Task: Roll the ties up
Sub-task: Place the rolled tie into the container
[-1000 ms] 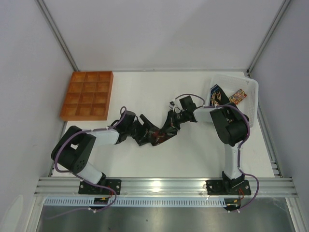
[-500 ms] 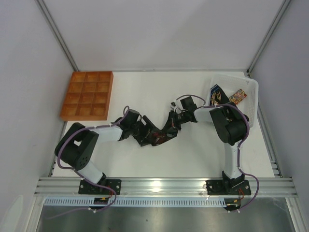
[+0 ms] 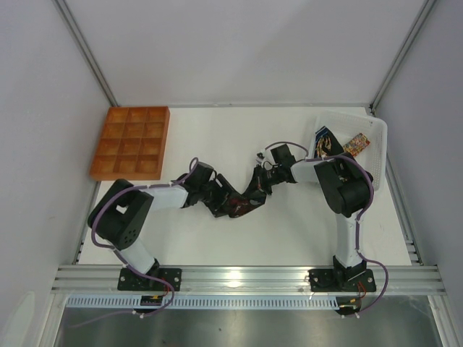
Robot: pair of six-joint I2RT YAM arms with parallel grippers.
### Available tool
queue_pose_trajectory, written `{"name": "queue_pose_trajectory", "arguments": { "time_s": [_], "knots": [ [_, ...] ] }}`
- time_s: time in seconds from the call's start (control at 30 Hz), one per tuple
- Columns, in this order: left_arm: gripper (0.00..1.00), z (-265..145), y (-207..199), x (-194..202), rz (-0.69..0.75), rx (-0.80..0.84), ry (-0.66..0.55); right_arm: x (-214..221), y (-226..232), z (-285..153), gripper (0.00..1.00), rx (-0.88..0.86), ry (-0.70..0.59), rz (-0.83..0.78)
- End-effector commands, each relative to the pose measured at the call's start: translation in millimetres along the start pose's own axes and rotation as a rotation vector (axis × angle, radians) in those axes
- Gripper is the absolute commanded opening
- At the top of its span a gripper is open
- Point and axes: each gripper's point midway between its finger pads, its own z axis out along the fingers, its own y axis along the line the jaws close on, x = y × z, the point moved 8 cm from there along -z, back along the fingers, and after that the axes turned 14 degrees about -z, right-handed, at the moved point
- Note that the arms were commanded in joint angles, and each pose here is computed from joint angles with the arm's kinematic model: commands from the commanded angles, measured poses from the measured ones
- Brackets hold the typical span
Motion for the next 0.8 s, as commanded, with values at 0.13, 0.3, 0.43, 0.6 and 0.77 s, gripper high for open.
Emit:
{"name": "queue_pose_trajectory", "arguments": {
  "time_s": [0.13,0.3,0.43,0.6,0.77],
  "knots": [
    [0.68,8.7,6.2,1.8,-0.019,-0.077,-0.008,1.7,-4.7,0.9,0.02,0.031,-0.008,0.002],
    [0.61,11.3,5.9,1.9,-0.011,-0.079,-0.01,2.1,-3.4,1.3,0.01,0.033,-0.007,0.002],
    [0.62,11.5,8.4,1.6,-0.009,-0.09,-0.011,0.7,2.2,-2.5,0.01,0.038,-0.015,-0.006],
    [0.62,9.2,15.1,1.9,-0.007,-0.109,-0.016,-5.3,11.0,-15.0,0.01,0.105,-0.031,-0.016],
    [0.6,9.1,16.9,2.1,-0.007,-0.109,-0.013,-4.3,19.8,-30.9,0.01,0.134,-0.052,-0.022]
  ]
}}
